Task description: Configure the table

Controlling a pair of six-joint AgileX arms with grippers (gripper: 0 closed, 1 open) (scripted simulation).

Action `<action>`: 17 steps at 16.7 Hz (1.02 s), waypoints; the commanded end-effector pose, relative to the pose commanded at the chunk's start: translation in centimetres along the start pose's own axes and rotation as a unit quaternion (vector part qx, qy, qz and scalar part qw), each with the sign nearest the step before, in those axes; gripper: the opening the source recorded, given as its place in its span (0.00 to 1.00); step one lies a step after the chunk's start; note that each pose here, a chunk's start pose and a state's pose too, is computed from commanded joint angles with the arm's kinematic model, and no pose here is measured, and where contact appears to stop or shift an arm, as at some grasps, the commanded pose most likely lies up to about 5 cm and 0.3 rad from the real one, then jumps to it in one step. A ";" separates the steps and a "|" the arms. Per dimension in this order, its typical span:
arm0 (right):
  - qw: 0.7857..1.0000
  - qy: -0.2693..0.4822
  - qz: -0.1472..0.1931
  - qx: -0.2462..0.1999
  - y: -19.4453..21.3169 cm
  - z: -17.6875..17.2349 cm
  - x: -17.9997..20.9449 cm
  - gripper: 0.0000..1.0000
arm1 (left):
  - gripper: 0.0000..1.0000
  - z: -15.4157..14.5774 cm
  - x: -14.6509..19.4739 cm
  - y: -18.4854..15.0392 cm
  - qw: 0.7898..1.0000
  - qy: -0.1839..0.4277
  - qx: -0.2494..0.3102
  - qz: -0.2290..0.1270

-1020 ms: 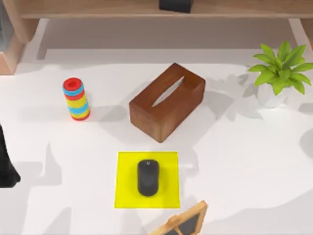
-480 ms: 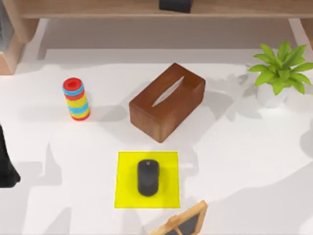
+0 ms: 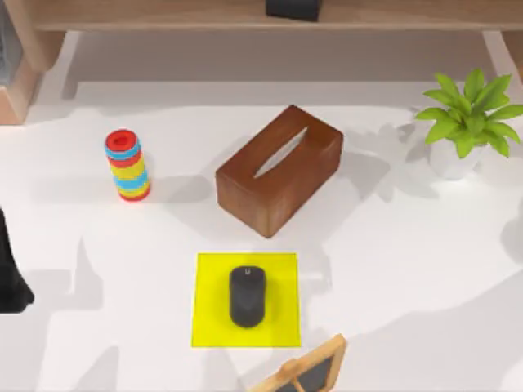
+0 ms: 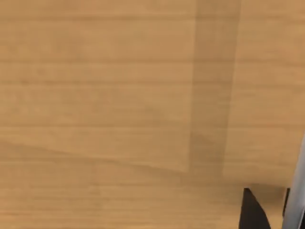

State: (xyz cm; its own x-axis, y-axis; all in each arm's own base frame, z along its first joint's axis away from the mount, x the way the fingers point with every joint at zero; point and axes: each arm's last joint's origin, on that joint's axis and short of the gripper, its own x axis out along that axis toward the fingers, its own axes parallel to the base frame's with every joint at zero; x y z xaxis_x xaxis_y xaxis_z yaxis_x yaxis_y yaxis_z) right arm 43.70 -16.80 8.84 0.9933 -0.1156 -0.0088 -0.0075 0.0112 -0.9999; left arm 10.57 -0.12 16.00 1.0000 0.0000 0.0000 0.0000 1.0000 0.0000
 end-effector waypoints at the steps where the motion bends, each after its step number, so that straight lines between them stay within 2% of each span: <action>1: 1.000 0.000 0.000 0.000 0.0 0.0 0.0 0.45 | 1.00 0.0 0.0 0.0 1.000 0.000 0.000 0.000; 8: 1.000 0.000 0.000 0.000 0.0 0.0 0.0 0.98 | 1.00 0.0 0.0 0.0 1.000 0.000 0.000 0.000; 16: 1.000 0.000 0.000 0.000 0.0 0.0 0.0 1.00 | 1.00 0.0 0.0 0.0 1.000 0.000 0.000 0.000; 17: 1.000 0.004 0.027 0.010 1.4 -0.1 -0.8 1.00 | 1.00 0.0 0.0 0.0 1.000 0.000 0.000 0.000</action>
State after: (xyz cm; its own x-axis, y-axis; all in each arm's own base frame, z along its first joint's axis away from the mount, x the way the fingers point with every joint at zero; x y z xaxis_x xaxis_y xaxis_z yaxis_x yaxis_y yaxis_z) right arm 42.88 -16.77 7.40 0.9905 -0.1222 -0.0634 -0.0592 0.0374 -0.9975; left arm 10.57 -0.12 16.00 1.0000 0.0000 0.0000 0.0000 1.0000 0.0000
